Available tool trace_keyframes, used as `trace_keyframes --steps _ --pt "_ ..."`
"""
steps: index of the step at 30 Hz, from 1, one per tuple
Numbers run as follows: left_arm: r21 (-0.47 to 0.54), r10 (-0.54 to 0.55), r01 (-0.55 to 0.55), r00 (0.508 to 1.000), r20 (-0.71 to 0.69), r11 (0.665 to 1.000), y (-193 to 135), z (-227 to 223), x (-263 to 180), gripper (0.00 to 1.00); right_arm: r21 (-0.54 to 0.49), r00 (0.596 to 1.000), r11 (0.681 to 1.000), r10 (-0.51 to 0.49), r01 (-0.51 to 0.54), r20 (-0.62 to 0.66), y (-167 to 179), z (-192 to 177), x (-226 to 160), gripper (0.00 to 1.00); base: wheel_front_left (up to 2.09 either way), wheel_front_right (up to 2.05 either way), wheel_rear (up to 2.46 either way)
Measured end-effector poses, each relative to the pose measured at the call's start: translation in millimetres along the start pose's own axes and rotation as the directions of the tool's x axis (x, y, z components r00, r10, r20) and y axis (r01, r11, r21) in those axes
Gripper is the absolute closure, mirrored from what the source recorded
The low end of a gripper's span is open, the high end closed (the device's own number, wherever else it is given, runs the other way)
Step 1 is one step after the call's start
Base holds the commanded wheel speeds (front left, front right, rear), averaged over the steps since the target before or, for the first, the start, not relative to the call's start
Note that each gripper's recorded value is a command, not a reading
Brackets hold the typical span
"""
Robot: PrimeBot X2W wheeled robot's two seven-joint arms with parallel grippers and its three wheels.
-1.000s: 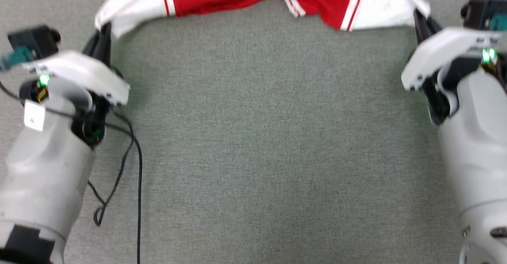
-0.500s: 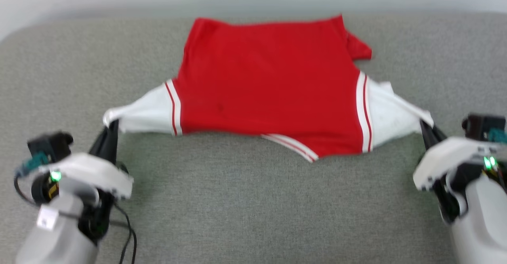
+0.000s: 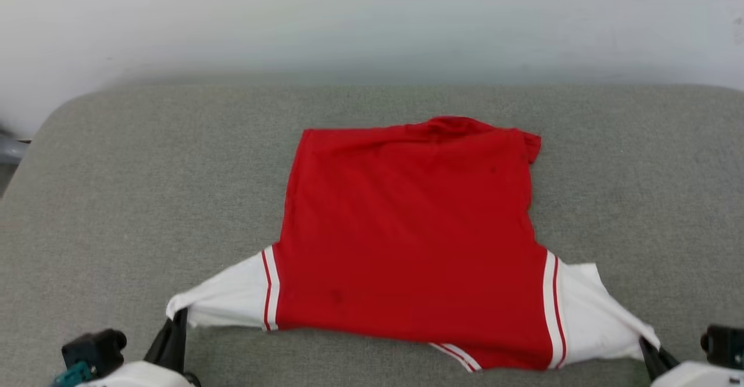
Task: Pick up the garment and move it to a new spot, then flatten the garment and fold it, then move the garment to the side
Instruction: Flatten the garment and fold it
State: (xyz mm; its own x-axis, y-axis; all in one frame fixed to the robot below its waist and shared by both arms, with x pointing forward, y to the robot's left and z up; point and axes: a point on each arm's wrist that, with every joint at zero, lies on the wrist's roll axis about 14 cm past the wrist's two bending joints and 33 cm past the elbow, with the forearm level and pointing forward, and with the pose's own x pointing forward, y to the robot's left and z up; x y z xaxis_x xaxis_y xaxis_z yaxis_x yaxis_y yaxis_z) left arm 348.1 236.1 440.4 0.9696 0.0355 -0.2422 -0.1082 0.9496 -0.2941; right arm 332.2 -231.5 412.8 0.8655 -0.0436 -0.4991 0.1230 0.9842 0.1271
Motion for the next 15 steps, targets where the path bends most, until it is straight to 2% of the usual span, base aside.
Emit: trace_keyframes --steps 9,10,11,12,15 --pt "0.000 0.004 -0.004 0.998 -0.057 1.000 -6.7 -12.7 -39.4 1.00 -0.012 0.981 1.000 -0.008 0.006 -0.193 -5.7 -55.5 -42.1 1.00 0.00 0.00 0.00" --pt "0.003 -0.006 0.007 0.998 -0.059 1.000 -10.4 -12.4 -40.6 1.00 -0.003 0.980 1.000 -0.003 0.002 -0.197 -4.4 -56.5 -43.2 0.94 0.00 0.00 0.00" --pt "0.009 -0.014 0.014 0.998 -0.058 1.000 -12.9 -11.6 -41.6 1.00 -0.004 0.981 1.000 -0.001 0.000 -0.195 -4.0 -55.6 -43.5 0.69 0.00 0.00 0.00" --pt "0.016 -0.021 0.022 0.998 -0.059 1.000 -15.4 -11.4 -42.2 1.00 0.000 0.981 1.000 0.004 -0.004 -0.194 -2.7 -54.8 -43.0 0.00 0.00 0.00 0.00" --pt "0.025 -0.047 0.048 0.998 -0.044 0.999 -24.0 -6.9 -41.5 1.00 -0.003 0.996 1.000 0.025 -0.026 -0.089 5.1 -28.4 -33.2 0.00 0.00 0.00 0.00"
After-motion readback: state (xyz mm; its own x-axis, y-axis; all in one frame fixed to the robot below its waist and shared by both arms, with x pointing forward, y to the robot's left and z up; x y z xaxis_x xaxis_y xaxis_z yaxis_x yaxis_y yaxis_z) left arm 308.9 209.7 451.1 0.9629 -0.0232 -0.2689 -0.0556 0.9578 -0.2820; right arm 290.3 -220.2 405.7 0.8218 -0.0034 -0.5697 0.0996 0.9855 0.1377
